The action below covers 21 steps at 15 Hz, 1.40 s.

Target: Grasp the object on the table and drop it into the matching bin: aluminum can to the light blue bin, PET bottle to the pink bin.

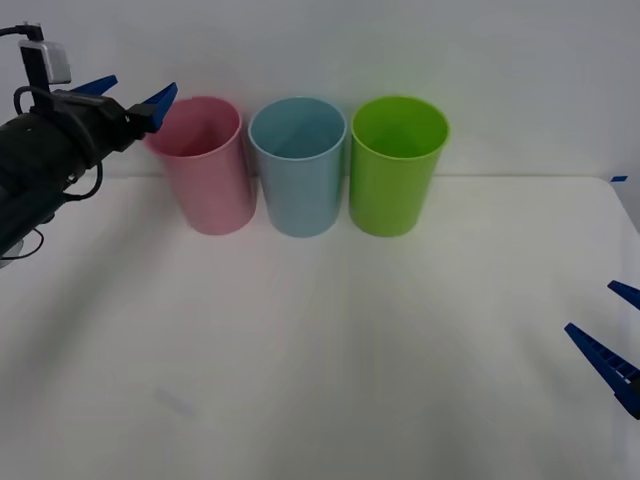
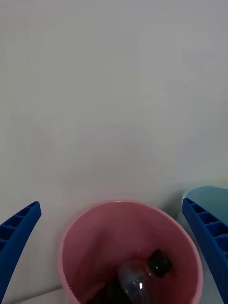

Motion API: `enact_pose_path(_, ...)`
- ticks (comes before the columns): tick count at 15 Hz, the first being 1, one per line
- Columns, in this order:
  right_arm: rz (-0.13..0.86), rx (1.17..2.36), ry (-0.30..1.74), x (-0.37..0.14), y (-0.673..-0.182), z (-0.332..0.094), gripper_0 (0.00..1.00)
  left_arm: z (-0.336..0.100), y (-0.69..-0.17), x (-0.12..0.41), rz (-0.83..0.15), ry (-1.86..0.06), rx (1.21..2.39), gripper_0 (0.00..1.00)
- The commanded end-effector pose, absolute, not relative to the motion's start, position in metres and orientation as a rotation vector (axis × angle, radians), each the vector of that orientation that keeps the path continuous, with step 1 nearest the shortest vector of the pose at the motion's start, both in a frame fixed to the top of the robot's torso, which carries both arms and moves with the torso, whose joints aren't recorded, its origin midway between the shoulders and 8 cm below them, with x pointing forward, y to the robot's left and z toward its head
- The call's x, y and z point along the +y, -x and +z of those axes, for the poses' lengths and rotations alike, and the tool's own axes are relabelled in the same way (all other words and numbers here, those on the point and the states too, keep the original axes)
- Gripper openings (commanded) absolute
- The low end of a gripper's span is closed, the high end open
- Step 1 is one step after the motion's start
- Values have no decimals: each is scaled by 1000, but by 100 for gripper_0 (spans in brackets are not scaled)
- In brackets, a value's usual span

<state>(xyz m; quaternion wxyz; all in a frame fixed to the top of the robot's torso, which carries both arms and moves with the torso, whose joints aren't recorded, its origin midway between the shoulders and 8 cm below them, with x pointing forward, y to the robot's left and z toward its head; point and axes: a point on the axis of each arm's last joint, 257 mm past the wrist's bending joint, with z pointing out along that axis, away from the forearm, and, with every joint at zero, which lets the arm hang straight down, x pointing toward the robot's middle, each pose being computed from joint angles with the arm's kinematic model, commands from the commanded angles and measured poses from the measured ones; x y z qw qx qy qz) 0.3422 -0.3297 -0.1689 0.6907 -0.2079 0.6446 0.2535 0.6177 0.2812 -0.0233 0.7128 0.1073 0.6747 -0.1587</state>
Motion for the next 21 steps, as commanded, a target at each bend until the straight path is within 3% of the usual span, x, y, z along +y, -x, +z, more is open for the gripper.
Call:
enact_pose_path(1, 567, 1441, 465, -330, -342, -169, 100, -31, -596, 296, -391, -232, 1495, 100)
enact_pose_path(9, 567, 1441, 465, -330, -342, -169, 100, -76, -516, 350, -422, -325, 1545, 100)
enact_pose_path(21, 567, 1441, 465, -330, -342, -169, 100, -153, -371, 391, -448, -503, 1611, 100)
